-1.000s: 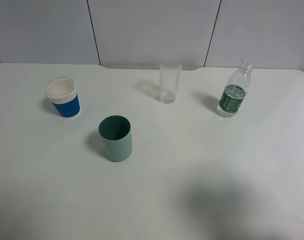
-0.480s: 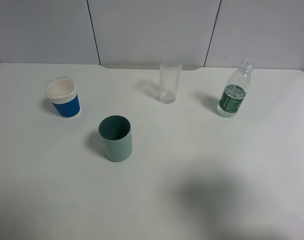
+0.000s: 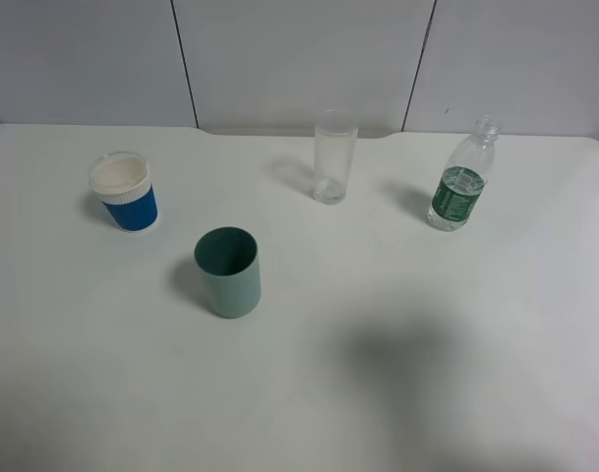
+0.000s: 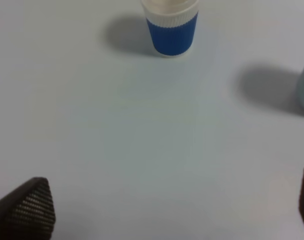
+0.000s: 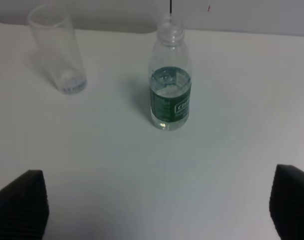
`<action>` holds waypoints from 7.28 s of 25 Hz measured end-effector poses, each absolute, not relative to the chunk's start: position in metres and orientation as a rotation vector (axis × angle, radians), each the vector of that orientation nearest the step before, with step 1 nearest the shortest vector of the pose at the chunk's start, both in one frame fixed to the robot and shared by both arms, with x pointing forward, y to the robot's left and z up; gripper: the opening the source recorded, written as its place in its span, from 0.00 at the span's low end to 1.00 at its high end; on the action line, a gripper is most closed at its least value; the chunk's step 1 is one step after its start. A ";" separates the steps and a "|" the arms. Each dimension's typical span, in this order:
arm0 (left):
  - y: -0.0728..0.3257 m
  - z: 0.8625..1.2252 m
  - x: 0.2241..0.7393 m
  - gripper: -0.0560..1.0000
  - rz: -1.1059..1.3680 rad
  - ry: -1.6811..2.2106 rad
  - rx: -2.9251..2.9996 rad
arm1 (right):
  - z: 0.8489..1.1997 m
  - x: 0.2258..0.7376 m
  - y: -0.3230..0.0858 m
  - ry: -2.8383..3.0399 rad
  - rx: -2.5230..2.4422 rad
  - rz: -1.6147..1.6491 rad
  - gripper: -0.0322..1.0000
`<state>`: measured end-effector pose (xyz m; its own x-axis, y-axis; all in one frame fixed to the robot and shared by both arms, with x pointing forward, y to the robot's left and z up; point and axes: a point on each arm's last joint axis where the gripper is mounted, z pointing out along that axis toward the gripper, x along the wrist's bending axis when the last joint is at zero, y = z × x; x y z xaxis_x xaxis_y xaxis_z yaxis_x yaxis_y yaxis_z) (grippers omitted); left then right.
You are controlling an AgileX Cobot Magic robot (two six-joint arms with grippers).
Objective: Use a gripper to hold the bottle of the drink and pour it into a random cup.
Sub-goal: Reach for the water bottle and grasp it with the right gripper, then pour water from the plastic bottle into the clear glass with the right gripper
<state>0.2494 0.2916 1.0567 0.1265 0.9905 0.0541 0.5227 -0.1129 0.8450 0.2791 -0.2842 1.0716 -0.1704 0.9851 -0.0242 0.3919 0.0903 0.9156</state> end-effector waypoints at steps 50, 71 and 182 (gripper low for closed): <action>0.292 1.057 0.249 0.99 0.874 1.475 1.726 | 0.987 0.429 -0.290 1.566 1.400 0.967 0.88; 0.292 1.057 0.249 0.99 0.874 1.475 1.726 | 0.936 0.470 -0.281 1.624 1.269 0.953 0.88; 0.292 1.057 0.249 0.99 0.873 1.474 1.726 | 0.936 0.536 -0.247 1.499 0.959 1.264 0.57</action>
